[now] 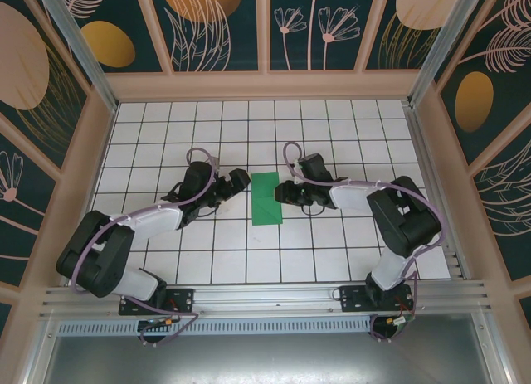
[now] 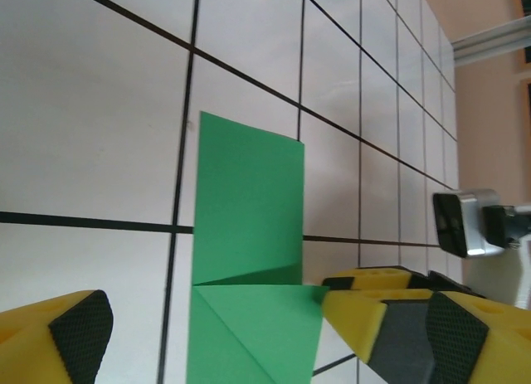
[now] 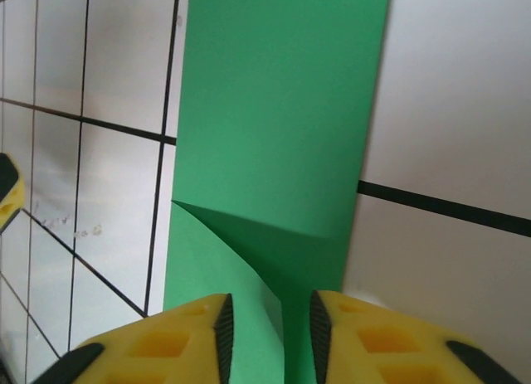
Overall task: Fold a paper plane with a square sheet of paper (pick it up from the middle)
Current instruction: Turn over the paper at the center of the table.
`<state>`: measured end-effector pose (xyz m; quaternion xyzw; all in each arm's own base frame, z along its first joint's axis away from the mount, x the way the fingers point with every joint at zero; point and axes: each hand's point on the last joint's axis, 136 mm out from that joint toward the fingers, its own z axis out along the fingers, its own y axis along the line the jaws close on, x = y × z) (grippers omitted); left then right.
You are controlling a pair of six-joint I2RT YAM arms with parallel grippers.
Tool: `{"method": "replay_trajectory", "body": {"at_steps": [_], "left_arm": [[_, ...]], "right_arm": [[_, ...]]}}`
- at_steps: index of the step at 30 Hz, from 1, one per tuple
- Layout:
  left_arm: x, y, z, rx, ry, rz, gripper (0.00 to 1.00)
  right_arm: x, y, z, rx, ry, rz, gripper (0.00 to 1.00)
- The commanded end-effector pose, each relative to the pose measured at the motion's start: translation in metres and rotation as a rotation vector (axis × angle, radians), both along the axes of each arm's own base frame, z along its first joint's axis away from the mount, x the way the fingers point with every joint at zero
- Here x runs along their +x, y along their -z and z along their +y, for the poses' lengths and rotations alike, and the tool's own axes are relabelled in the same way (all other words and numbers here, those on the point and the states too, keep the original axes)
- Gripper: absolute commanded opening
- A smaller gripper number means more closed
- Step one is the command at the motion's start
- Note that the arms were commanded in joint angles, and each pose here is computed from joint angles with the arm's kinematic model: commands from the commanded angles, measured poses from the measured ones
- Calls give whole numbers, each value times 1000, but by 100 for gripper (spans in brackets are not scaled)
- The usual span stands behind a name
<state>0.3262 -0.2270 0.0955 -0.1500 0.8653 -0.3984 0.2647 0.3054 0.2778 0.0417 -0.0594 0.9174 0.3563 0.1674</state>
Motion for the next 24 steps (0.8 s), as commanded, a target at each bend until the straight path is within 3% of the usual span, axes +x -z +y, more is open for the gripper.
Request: {"method": "replay_trajectory", "body": {"at_steps": [1, 8, 13, 20, 24], "left_arm": [[-5, -3, -13, -75, 49, 2, 98], [-12, 0, -28, -148, 98, 45, 98], [-20, 6, -44, -174, 148, 83, 94], [-26, 15, -67, -192, 200, 116, 79], [-26, 15, -77, -210, 226, 116, 67]], "right_arm": [[10, -13, 12, 60, -35, -48, 28], [9, -6, 12, 56, -35, -36, 13], [14, -9, 4, 71, 0, -49, 8], [18, -13, -8, 84, 47, -58, 7], [17, -12, -8, 86, 47, -53, 7]]}}
